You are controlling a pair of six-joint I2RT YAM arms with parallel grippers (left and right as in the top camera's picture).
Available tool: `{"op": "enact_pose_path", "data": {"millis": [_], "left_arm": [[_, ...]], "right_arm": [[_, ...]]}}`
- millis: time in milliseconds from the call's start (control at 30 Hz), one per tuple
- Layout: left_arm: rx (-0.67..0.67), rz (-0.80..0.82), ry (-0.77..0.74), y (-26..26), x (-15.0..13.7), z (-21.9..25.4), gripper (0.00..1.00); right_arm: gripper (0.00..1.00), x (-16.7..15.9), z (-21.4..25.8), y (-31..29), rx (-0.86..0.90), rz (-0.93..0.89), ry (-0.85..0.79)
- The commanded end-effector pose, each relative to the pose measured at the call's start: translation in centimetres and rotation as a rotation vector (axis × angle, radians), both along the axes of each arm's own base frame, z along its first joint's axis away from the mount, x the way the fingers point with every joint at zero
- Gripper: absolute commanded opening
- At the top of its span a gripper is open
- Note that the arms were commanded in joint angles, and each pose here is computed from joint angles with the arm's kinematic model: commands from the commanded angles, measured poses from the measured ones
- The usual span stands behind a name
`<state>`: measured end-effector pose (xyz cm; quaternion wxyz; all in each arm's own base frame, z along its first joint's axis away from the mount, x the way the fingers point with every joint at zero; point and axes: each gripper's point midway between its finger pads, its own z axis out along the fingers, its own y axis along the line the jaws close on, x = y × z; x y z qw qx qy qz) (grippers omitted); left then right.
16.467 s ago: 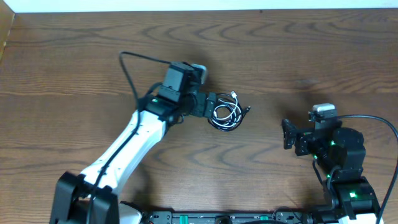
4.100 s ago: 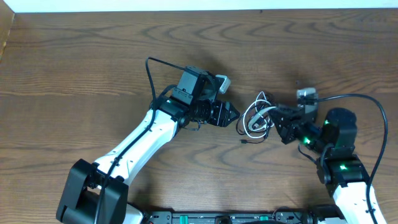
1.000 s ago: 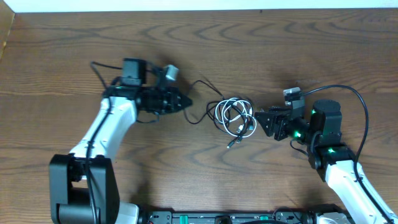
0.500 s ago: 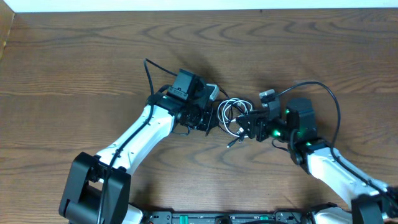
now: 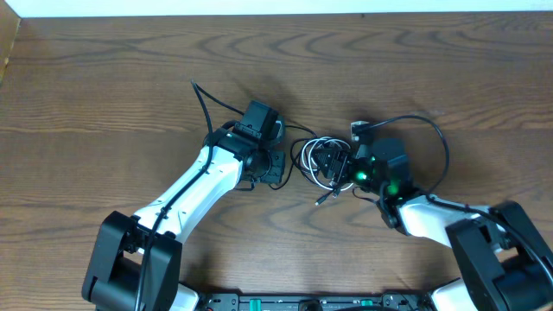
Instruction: Untangle cables
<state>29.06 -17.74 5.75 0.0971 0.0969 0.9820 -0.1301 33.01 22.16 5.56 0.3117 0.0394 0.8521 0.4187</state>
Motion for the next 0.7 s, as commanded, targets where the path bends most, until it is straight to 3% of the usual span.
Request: {"op": "enact_pose_path", "data": {"millis": [0,67,200,267,333,533,667], "left_arm": [[0.019,0.031,-0.029,0.5,0.5,0.6,0.07],[0.018,0.037,-0.027,0.5,0.5,0.6,0.07],[0.022,0.037,-0.020,0.6,0.3,0.6,0.07],[0.029,0.036,-0.008,0.7,0.0,0.5,0.07],[0.031,0.037,-0.003,0.8,-0.1,0.5,0.07],[0.100,0.059,-0.036,2.0,0.5,0.3,0.07],[0.127,0.109,-0.042,3.6,1.2,0.3,0.08]], "right_arm": [[0.60,0.9,-1.4,-0.2,0.010,-0.105,0.043],[0.56,1.5,-0.8,0.4,0.036,-0.097,-0.006],[0.39,2.7,0.9,1.4,0.104,-0.084,-0.126],[0.16,2.5,0.8,1.7,0.112,-0.062,-0.124],[0.01,2.1,0.9,2.1,0.123,-0.033,-0.117],[0.01,-0.1,1.5,3.4,0.152,0.173,-0.144],[0.01,0.3,2.7,1.8,0.197,0.209,-0.153]]}}
